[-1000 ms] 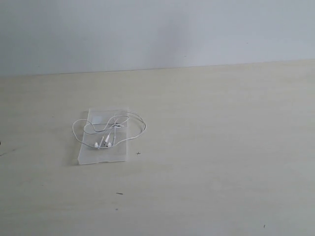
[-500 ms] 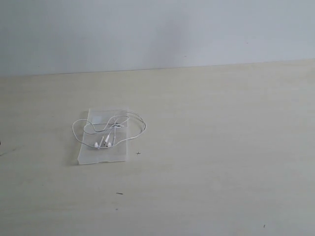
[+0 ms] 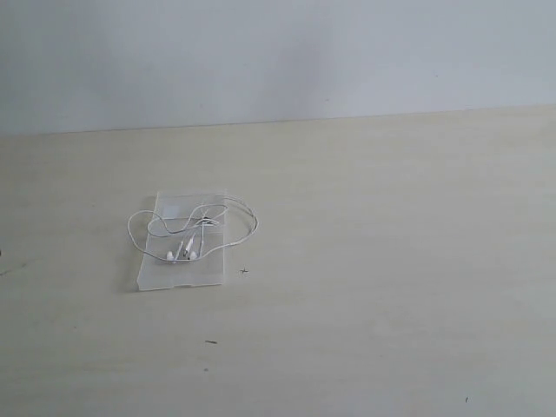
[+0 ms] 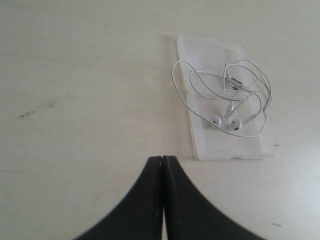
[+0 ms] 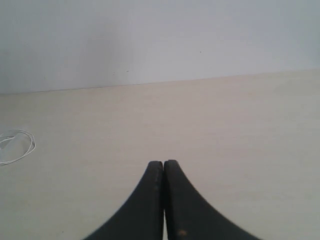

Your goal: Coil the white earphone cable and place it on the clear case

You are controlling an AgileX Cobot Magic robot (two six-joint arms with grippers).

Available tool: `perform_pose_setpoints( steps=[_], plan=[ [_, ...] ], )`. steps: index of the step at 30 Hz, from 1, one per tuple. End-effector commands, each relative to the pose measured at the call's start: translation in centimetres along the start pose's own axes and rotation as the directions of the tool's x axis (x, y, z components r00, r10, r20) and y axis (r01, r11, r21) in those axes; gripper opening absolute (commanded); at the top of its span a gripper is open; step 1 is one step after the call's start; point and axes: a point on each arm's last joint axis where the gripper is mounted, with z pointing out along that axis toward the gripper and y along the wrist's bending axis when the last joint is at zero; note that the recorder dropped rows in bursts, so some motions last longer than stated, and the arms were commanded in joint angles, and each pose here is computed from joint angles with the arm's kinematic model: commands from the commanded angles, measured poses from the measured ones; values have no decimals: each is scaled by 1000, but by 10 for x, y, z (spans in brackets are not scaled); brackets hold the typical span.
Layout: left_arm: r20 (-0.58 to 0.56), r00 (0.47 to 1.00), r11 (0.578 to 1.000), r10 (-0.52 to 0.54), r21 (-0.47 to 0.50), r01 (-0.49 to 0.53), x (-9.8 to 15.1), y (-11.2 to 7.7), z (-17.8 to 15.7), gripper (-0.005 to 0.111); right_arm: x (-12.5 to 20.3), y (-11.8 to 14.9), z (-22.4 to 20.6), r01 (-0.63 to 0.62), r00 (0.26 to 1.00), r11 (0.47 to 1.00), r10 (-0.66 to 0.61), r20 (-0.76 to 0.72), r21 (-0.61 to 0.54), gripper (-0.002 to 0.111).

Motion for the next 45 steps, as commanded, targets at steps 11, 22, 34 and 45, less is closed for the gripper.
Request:
perform_pose_setpoints(
  steps=[11,22,34,45],
  plan=[
    [294,911,952,288,-194,-238,-19,-11,-58,0,0,0,0,8,1000,1000,-8,13,5,0],
    [633,571,852,523,-365,-376,26,-36,-143,0,0,0,0,10,1000,1000,-10,13,6,0],
    [744,640,909,193,109,-401,90,-47,-123,0,0,0,0,9,1000,1000,-9,13,6,0],
    [258,382,345,-888,921,182,67,-41,-157,0,0,0,0,9,1000,1000,-9,13,6,0]
  ],
)
